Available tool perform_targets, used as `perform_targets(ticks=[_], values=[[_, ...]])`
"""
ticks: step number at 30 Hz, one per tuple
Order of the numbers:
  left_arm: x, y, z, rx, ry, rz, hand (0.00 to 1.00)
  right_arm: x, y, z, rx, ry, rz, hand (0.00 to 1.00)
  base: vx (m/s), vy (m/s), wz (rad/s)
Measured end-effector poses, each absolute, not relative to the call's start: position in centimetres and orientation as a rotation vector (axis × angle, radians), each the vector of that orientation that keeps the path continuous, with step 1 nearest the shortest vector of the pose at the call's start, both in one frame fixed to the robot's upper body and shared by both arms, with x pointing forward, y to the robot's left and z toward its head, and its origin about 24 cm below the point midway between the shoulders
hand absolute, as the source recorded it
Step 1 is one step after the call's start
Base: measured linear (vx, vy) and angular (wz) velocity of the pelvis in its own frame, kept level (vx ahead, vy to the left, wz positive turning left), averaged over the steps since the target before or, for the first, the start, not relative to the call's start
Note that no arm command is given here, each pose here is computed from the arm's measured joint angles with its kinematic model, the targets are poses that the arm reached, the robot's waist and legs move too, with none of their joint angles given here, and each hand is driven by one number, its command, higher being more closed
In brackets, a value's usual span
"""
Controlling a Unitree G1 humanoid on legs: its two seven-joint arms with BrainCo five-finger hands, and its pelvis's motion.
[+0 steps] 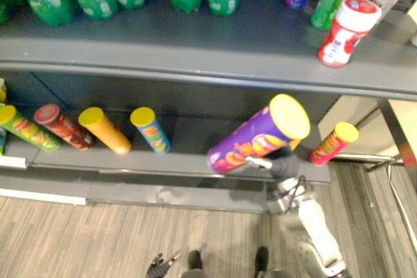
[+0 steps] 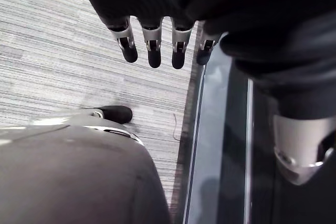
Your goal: Put the gum and the chips on the shelf.
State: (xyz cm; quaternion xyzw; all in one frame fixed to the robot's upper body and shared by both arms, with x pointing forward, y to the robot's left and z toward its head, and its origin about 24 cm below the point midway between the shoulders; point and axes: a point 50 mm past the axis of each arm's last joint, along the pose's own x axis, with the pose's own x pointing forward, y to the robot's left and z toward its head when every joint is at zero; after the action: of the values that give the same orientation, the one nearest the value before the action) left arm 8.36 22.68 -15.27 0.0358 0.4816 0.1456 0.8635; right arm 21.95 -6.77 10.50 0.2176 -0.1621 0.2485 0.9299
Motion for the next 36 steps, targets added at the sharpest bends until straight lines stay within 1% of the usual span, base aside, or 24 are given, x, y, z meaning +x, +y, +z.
perform_targets(ticks=[3, 11, 13, 15, 18, 20, 24, 26, 27, 29, 31, 36], values=[[8.3, 22.5, -15.3, 0.090, 1.015, 0.304, 0.00, 21.5, -5.3, 9.9, 0.450, -0.282, 0.580, 1.00, -0.01, -0.007, 0.04], [7.6, 22.6, -15.6, 0.098, 1.043, 0.344, 0.00, 21.2, -4.1, 10.0, 0.459, -0.272, 0.624, 1.00, -0.01, -0.005, 0.00], [7.6, 22.7, -15.6, 0.098, 1.047, 0.346, 0.00, 20.8, -3.4, 10.0, 0.499, -0.255, 0.659, 1.00, 0.00, 0.000, 0.00], [7.4, 22.7, -15.7, 0.100, 1.054, 0.350, 0.00, 20.1, -1.8, 10.0, 0.537, -0.227, 0.742, 1.00, -0.02, -0.006, 0.00], [7.4, 22.7, -15.7, 0.106, 1.060, 0.364, 0.00, 19.8, -0.1, 9.1, 0.515, -0.174, 0.822, 1.00, 0.00, -0.007, 0.03], [7.5, 22.7, -15.7, 0.112, 1.055, 0.377, 0.00, 20.1, 0.4, 7.6, 0.477, -0.110, 0.827, 1.00, 0.00, -0.003, 0.08], [8.6, 22.7, -15.3, 0.125, 1.013, 0.412, 0.00, 22.1, -0.1, 4.3, 0.314, 0.005, 0.734, 1.00, 0.01, 0.000, 0.31], [9.7, 22.5, -14.9, 0.124, 0.965, 0.422, 0.00, 23.5, -0.9, 3.6, 0.236, 0.017, 0.661, 1.00, -0.02, -0.004, 0.50], [10.5, 22.4, -14.5, 0.127, 0.924, 0.438, 0.00, 24.6, -1.4, 3.8, 0.171, -0.005, 0.612, 1.00, -0.06, -0.006, 0.53], [11.6, 22.2, -14.0, 0.123, 0.870, 0.448, 0.00, 26.3, -2.0, 4.8, 0.115, -0.056, 0.549, 1.00, -0.06, 0.000, 0.53], [12.7, 22.0, -13.4, 0.103, 0.814, 0.490, 0.00, 28.4, -3.0, 6.3, 0.089, -0.111, 0.434, 1.00, -0.09, 0.002, 0.46], [15.3, 22.7, -11.8, 0.027, 0.696, 0.617, 0.00, 32.1, -5.5, 9.4, 0.078, -0.202, 0.205, 1.00, -0.07, 0.003, 0.40]])
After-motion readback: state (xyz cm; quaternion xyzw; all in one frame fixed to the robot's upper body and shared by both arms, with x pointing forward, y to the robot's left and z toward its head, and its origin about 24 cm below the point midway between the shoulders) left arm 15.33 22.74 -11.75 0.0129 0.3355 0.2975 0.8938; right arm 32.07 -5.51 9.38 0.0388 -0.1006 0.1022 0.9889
